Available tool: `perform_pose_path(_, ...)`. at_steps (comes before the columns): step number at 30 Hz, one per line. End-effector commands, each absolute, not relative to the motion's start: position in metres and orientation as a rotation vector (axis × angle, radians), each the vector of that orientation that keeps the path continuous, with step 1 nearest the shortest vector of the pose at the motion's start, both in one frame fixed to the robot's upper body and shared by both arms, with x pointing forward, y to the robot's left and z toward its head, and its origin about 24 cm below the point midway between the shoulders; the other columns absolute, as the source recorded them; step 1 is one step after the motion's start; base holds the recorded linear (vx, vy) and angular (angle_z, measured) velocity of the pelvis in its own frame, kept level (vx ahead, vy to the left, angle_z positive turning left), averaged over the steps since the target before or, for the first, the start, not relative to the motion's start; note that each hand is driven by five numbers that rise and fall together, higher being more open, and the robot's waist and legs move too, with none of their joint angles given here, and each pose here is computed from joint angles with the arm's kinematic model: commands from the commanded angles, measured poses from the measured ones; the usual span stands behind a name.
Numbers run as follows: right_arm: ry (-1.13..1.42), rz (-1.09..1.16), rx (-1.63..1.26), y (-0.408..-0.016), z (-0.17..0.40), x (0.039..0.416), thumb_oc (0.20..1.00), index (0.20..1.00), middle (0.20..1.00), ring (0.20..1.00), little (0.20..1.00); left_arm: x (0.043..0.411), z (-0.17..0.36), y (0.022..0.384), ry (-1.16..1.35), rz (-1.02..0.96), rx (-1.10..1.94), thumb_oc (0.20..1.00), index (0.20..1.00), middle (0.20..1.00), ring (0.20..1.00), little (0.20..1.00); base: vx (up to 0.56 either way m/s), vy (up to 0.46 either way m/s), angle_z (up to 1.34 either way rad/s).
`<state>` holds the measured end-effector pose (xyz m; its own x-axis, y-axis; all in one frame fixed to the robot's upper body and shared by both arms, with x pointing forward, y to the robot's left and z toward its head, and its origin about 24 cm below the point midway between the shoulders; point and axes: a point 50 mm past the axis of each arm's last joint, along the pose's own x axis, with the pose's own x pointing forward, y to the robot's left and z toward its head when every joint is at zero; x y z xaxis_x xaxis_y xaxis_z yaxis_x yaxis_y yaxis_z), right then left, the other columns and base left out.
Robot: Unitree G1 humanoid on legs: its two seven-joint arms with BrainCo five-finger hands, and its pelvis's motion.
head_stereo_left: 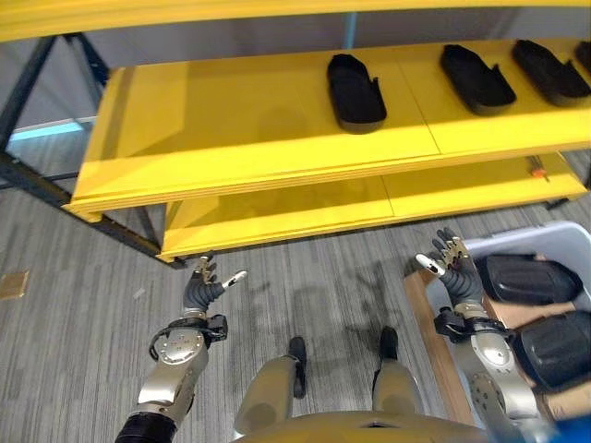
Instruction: Move parts from the plastic box to the shelf.
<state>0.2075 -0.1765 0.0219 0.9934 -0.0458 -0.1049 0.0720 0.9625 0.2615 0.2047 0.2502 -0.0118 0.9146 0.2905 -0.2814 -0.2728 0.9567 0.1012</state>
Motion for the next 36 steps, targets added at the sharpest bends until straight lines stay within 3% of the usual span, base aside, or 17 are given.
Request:
perform_pose_path(1,-0.016,-0.017,0.276,-0.183,0.044,0.217,1.0,1.0,1.0,1.0,1.0,0.204,0.01,0.256,0.175,0.311,0.066,1.0,1.0,1.0,1.0,1.0,0.03,0.144,-1.28)
perform_pose_path(8,-0.012,0.026,0.276,-0.176,0.046,0.223,1.0,1.0,1.0,1.0,1.0,0.185,-0.005,0.261,0.259,0.352,0.017,1.0,1.0,1.0,1.0,1.0,-0.01,-0.029,-0.82)
perform_pose_path(20,0.052,-0.014,0.259,-0.193,0.036,0.202,1.0,1.0,1.0,1.0,1.0,0.153,-0.029,0.259,0.383,0.364,-0.025,1.0,1.0,1.0,1.0,1.0,0.07,-0.134,-0.27)
perform_pose_path(36,0.084,-0.087,0.237,-0.217,0.031,0.185,1.0,1.0,1.0,1.0,1.0,0.155,-0.037,0.239,0.41,0.284,-0.039,1.0,1.0,1.0,1.0,1.0,0.05,-0.184,-0.12)
